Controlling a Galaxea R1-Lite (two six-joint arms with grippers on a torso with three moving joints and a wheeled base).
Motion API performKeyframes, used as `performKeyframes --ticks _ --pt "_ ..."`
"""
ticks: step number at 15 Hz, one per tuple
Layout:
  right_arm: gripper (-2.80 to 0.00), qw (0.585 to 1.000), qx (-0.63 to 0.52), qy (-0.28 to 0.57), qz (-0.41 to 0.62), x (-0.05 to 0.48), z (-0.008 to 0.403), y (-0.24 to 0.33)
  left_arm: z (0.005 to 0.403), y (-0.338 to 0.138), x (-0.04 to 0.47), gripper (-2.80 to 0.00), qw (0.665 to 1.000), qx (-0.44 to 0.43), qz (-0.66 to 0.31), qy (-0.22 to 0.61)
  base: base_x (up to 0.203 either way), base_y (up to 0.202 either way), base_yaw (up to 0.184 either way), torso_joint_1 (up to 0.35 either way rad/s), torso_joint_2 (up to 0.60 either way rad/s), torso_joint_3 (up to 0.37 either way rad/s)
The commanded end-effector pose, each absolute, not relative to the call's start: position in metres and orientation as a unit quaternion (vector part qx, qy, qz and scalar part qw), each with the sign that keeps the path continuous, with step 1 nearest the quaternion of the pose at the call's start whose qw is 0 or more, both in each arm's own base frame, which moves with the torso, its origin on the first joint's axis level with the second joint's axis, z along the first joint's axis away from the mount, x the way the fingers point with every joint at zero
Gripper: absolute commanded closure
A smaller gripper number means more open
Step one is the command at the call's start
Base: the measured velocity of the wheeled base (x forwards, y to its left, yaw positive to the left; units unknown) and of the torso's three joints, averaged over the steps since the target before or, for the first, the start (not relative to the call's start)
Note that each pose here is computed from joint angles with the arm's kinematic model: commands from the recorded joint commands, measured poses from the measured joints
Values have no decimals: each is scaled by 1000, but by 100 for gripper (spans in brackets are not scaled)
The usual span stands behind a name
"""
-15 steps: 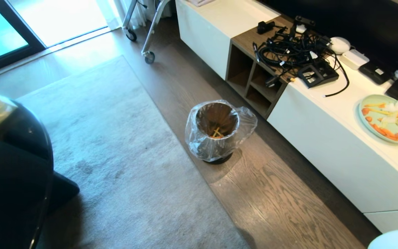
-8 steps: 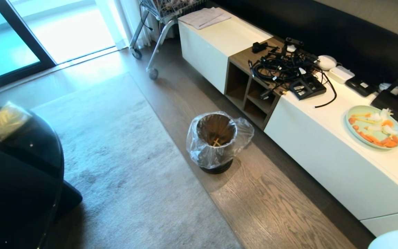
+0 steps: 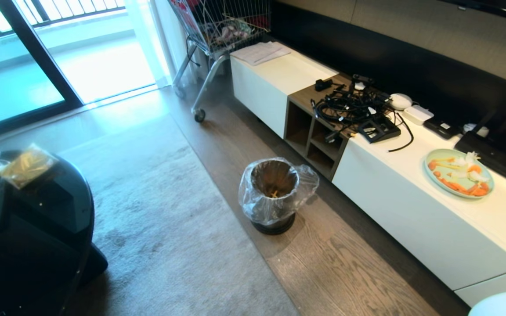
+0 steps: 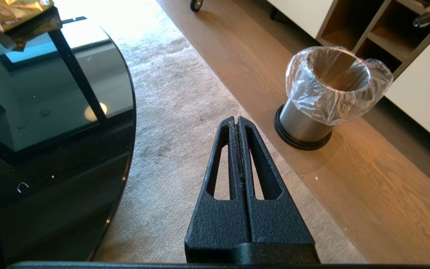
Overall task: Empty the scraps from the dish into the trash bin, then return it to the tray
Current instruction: Put the bowl back to the table
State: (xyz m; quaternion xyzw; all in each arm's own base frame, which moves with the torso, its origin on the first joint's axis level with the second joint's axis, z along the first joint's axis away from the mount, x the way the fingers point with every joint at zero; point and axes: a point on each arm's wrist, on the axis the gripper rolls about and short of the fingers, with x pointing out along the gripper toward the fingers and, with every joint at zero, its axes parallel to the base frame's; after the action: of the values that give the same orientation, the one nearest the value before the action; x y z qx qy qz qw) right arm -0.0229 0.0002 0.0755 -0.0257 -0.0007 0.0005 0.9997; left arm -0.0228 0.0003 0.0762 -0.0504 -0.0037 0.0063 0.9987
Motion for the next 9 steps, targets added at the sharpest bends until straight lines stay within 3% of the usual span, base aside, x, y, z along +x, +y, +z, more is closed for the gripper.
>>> performKeyframes --ticks 1,9 --pt "0 1000 -26 0 1 -23 75 0 76 0 -23 0 999 -51 7 -4 0 0 0 2 6 197" --pt "0 1000 -26 0 1 -23 75 0 76 0 -23 0 999 -51 7 -4 0 0 0 4 1 204"
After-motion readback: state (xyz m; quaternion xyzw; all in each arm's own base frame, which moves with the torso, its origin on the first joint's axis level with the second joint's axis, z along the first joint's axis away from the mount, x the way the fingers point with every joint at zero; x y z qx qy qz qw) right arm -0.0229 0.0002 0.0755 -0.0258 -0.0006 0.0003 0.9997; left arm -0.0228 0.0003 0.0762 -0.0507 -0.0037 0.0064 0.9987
